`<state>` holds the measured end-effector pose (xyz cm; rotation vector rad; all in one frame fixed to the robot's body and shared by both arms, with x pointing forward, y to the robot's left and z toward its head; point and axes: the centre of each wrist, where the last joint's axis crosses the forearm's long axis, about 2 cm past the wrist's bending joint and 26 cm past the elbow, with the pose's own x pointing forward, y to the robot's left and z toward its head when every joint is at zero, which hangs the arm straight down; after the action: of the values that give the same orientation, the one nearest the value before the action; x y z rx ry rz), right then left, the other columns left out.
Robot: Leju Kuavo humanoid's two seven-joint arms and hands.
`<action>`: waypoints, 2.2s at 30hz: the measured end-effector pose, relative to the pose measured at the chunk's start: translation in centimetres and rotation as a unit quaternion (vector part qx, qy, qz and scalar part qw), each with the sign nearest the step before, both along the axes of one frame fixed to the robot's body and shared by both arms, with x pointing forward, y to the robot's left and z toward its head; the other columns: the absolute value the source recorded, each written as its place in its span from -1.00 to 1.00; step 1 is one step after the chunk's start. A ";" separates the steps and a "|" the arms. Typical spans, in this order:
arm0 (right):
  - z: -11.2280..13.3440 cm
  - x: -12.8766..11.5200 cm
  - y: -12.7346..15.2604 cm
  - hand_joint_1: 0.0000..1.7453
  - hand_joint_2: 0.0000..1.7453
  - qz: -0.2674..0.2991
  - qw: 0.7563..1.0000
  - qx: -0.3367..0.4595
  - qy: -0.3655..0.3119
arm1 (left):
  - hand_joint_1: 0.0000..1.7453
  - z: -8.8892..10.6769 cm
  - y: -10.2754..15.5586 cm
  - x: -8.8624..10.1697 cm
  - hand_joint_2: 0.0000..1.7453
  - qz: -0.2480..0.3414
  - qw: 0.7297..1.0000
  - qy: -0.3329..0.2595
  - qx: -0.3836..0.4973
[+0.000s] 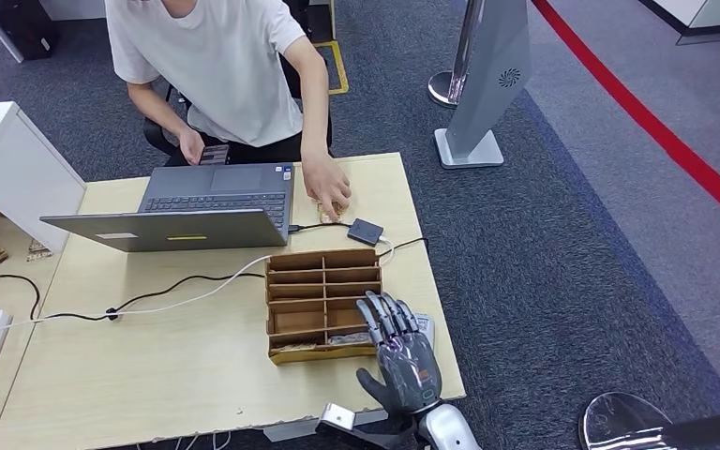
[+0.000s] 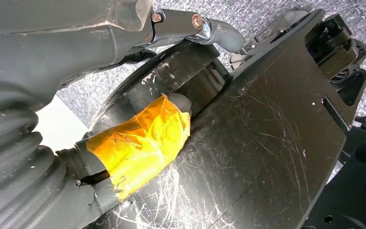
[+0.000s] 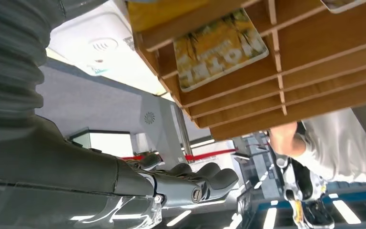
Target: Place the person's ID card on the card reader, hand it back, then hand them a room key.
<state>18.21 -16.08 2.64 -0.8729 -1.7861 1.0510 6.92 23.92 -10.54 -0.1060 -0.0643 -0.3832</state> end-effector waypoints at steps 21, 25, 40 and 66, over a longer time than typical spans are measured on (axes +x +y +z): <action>-0.6 1.1 1.0 -1.00 1.00 0.008 1.000 0.005 0.018 | -1.00 0.0 0.0 0.0 1.00 -0.003 1.000 0.000 -0.001; -0.5 1.4 1.3 -1.00 1.00 0.015 1.000 0.005 0.015 | -1.00 0.0 0.0 0.1 1.00 -0.003 1.000 0.000 0.000; -0.3 2.0 2.3 -1.00 1.00 0.035 0.999 0.013 0.014 | -1.00 0.0 0.0 0.1 1.00 -0.003 1.000 0.000 -0.001; -0.7 2.1 2.5 1.00 1.00 0.050 0.998 0.039 0.023 | -1.00 0.0 0.0 0.1 1.00 -0.001 1.000 -0.001 -0.002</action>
<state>20.29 -13.58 1.90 -0.7129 -1.8342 1.0486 7.01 23.89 -10.52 -0.1098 -0.0660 -0.3856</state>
